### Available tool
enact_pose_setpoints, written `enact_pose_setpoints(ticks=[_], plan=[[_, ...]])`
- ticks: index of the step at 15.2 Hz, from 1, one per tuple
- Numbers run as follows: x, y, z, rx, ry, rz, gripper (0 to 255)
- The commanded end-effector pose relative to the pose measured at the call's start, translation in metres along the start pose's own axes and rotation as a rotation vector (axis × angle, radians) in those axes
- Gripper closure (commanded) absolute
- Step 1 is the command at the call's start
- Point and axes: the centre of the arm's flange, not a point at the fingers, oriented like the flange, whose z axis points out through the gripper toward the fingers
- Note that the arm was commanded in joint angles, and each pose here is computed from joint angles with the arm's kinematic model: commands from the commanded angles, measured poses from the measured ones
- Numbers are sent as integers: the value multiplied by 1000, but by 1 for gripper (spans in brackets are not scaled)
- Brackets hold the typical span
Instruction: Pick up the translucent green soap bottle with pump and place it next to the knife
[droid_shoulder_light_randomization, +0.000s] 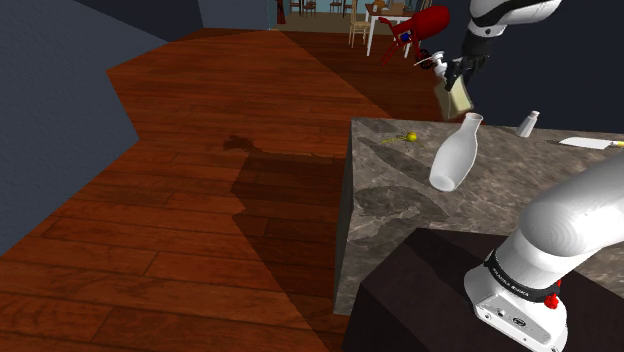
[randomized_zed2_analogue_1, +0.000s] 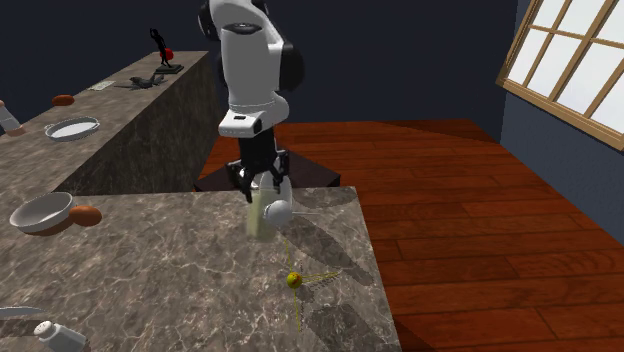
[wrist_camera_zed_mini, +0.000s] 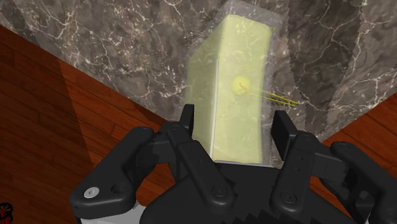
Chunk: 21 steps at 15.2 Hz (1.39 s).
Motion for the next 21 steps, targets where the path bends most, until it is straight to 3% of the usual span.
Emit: enact_pose_setpoints(ticks=[1,21], plan=[[1,0,-11,0,0,0,255],[18,10,-114,0,0,0,255]])
